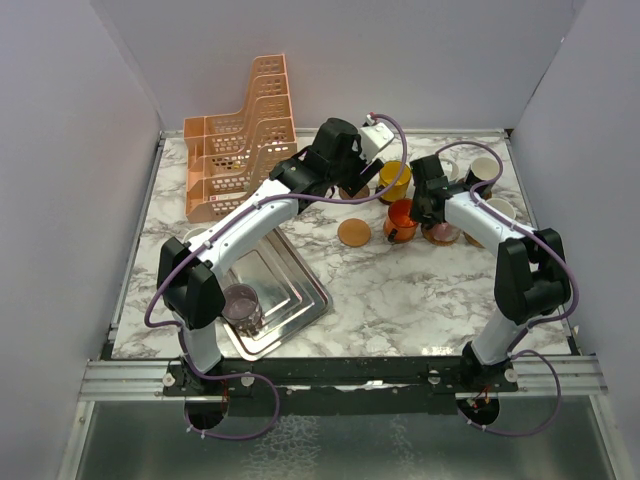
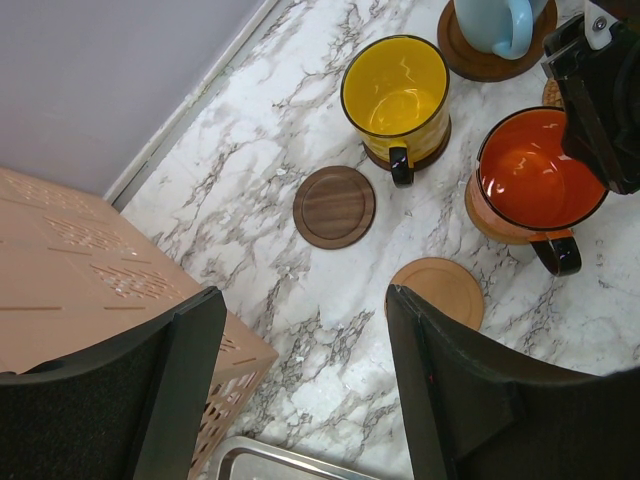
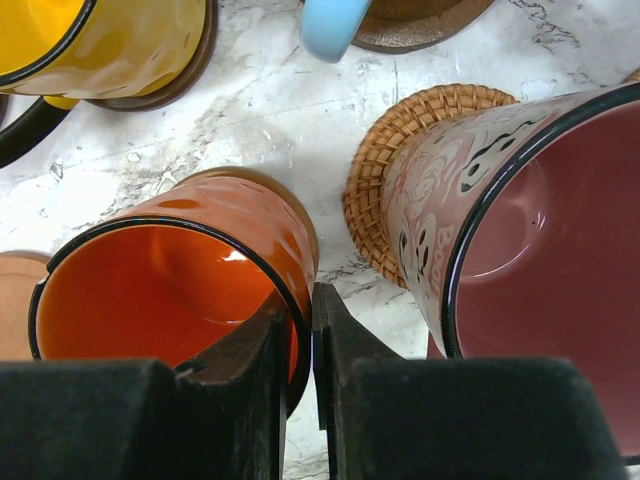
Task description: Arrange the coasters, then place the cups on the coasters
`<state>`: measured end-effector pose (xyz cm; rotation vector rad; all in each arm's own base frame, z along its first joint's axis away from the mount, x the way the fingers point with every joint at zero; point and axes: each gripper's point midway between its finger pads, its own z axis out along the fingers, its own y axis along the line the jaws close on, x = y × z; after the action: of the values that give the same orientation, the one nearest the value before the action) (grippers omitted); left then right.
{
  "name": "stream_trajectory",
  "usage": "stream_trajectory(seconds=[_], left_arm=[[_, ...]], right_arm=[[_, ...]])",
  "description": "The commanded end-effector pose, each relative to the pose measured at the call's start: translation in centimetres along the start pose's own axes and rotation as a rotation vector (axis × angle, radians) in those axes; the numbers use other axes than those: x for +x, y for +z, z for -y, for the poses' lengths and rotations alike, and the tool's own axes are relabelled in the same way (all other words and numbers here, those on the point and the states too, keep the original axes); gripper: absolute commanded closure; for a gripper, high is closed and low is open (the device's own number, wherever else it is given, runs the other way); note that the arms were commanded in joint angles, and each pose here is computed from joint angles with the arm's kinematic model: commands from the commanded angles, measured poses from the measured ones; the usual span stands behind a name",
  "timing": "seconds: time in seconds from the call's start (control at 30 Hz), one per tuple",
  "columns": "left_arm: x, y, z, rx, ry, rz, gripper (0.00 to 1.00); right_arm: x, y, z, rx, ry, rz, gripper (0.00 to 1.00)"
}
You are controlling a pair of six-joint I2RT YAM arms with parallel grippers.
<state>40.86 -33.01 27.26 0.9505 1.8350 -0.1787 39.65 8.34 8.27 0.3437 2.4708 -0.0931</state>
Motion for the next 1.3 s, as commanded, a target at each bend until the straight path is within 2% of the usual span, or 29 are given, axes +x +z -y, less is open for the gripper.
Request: stream_trajectory(seconds=[0.0,0.33,0.67,1.27], left_arm=[[-1.1,-1.7,-0.7,-0.018,0.003,0.031,0.31],[-1.1,-1.7,-0.8,-0.019,0.003,0.032,0.31],[-1.0,-1.7,-0.8,-0.019,0.005,0.029,0.31],[-0.8,-1.9,-0.6,-0.009,0.013,0.029,0.31]], right_arm=[[-1.5,0.2,0.0,0.006,0.039,0.054,0.85],[-1.7,0.2,-0.4,-0.005,0.032,0.050,0.80],[-2.4,-0.2,-0.6,-0.020,0.023,0.067,0.68],[-7.3,-3.9,-0.9,-0.062,-0.001,0.222,0.67]])
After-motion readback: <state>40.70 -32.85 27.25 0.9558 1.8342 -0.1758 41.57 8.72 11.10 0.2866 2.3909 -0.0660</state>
